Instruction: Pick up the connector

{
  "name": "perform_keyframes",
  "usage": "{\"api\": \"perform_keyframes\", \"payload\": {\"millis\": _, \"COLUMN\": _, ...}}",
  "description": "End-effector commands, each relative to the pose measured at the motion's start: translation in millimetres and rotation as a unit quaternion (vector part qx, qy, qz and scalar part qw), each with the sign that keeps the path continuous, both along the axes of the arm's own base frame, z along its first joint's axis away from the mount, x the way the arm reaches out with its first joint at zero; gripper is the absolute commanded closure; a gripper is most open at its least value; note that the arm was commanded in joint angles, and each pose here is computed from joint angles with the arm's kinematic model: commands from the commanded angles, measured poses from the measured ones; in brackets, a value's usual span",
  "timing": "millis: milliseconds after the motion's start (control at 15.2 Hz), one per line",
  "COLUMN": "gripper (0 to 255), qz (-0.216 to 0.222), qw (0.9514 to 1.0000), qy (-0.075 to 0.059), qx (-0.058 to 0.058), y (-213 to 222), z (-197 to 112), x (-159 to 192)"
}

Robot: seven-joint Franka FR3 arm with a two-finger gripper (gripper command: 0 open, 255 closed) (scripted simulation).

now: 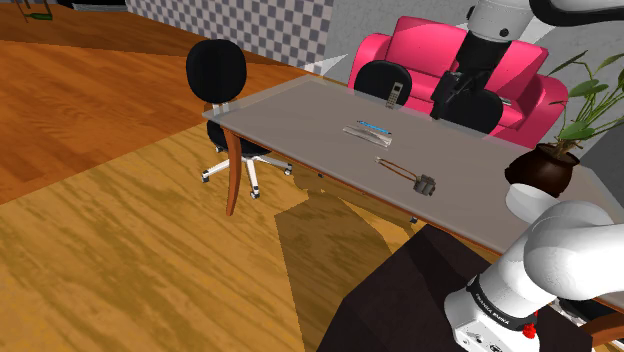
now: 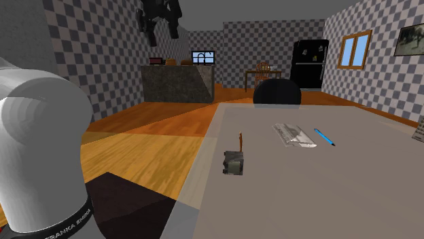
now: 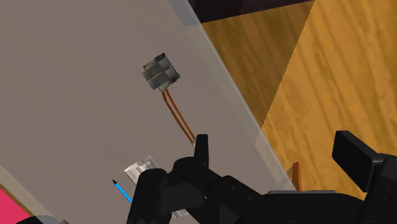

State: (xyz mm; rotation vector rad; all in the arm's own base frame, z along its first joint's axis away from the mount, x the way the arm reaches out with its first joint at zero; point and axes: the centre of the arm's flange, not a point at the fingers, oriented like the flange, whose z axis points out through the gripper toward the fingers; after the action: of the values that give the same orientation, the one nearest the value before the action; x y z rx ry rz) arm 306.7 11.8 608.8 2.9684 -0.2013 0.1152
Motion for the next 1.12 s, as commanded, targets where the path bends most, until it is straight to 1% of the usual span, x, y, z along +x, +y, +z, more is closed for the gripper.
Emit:
{"api": "perform_keyframes", "payload": {"millis": 0, "gripper": 0, "qz": 0.0, "qw": 1.0, "qy": 0.0, "qx": 0.0, "y": 0.0, "z": 0.0, "x": 0.0}}
{"api": "perform_keyframes", "payload": {"millis": 264, "gripper": 0, "qz": 0.032, "qw": 0.9994, "qy": 0.003, "qx": 0.012, "y": -39.8, "z": -37.7, "x": 7.6}}
{"api": "perform_keyframes", "payload": {"millis": 528, "gripper": 0, "qz": 0.064, "qw": 0.9976, "qy": 0.005, "qx": 0.025, "y": -78.1, "z": -76.4, "x": 17.4}}
{"api": "perform_keyframes", "payload": {"millis": 792, "gripper": 0, "qz": 0.095, "qw": 0.9947, "qy": 0.008, "qx": 0.037, "y": -114.7, "z": -116.2, "x": 29.5}}
{"api": "perform_keyframes", "payload": {"millis": 1056, "gripper": 0, "qz": 0.127, "qw": 0.9906, "qy": 0.011, "qx": 0.05, "y": -149.5, "z": -156.9, "x": 43.6}}
